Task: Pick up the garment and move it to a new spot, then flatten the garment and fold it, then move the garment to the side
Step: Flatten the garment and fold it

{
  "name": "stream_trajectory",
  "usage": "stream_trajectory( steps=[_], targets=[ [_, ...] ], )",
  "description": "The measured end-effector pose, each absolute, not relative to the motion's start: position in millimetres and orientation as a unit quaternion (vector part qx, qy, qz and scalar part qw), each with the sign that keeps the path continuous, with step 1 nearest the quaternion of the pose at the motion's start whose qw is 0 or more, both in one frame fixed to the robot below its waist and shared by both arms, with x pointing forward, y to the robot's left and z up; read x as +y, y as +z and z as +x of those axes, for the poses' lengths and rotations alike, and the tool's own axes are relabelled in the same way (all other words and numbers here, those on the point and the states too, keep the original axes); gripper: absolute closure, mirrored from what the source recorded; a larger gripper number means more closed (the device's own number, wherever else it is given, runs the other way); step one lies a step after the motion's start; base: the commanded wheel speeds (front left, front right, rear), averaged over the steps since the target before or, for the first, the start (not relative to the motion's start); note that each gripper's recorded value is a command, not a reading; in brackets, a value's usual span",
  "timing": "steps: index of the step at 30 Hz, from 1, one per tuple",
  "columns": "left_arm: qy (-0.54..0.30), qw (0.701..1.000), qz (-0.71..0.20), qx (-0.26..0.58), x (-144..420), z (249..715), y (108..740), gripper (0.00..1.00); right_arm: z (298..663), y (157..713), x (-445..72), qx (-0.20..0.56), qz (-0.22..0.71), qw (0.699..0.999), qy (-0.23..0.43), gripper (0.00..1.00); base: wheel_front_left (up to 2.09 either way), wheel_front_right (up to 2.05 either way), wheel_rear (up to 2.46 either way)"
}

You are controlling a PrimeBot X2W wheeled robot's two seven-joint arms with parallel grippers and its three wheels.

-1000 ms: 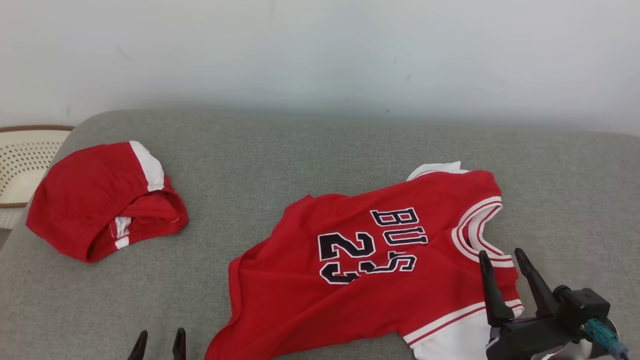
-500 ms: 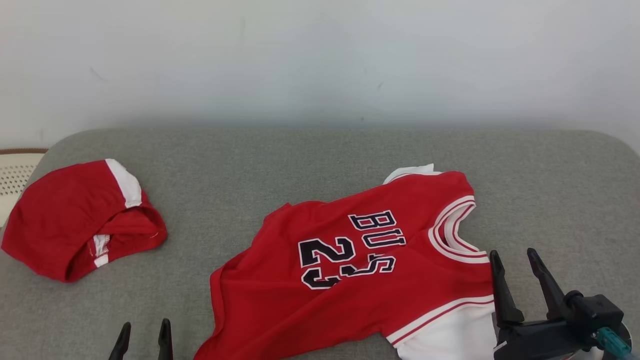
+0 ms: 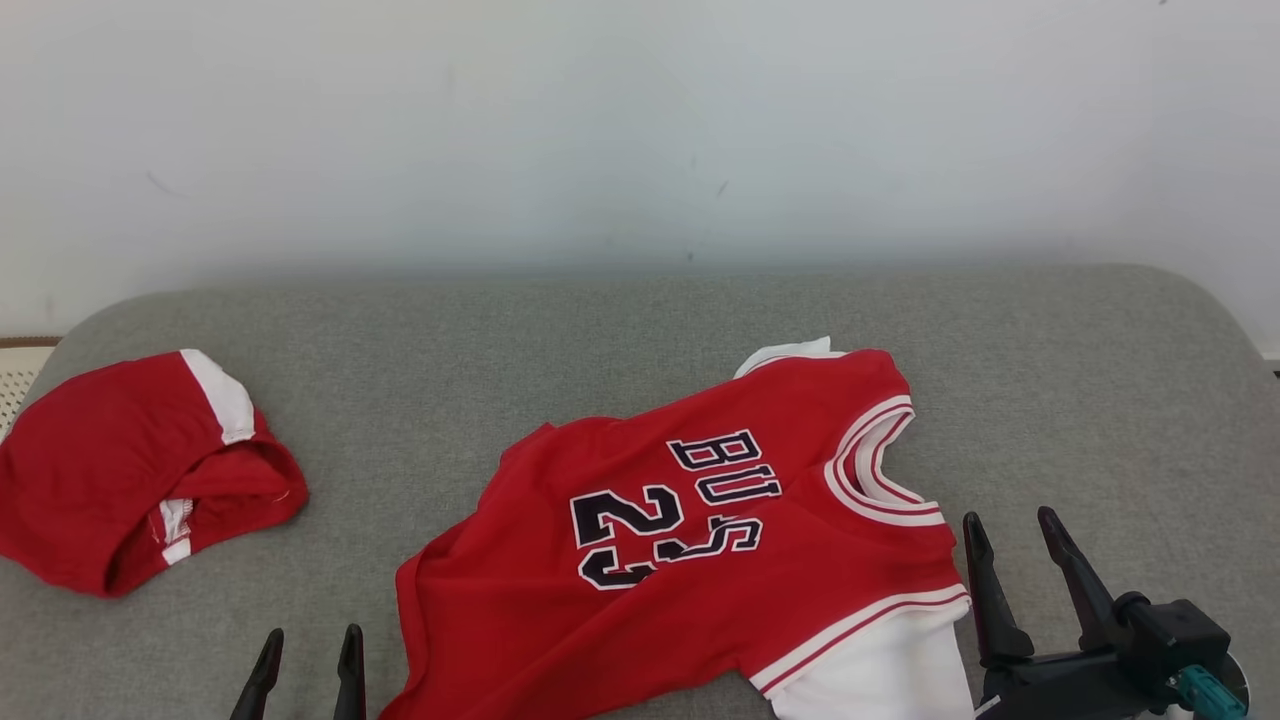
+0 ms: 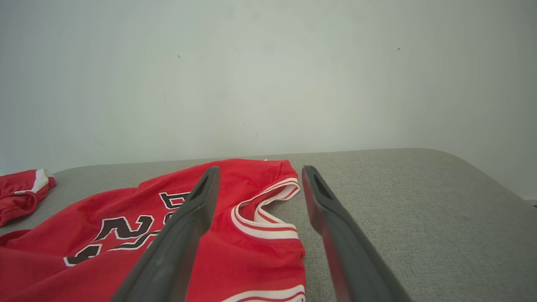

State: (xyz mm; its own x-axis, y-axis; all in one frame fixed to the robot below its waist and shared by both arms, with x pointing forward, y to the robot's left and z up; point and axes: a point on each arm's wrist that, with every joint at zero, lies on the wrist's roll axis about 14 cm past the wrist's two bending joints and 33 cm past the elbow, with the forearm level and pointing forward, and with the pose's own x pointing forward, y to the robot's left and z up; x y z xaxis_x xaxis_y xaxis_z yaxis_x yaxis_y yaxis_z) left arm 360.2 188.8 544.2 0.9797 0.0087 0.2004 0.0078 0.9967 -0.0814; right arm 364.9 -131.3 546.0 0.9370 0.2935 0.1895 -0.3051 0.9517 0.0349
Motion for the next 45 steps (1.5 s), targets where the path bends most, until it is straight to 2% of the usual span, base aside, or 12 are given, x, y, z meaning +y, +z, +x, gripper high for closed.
stream_trajectory(
  steps=[45],
  targets=[
    [-0.006, 0.996, -0.018, -0.089, 192.9, 366.0, 537.8, 0.00, 365.2, 541.9, -126.4, -0.086, 0.034, 0.984, 0.153, 0.00, 0.00, 0.00, 0.00]
  ],
)
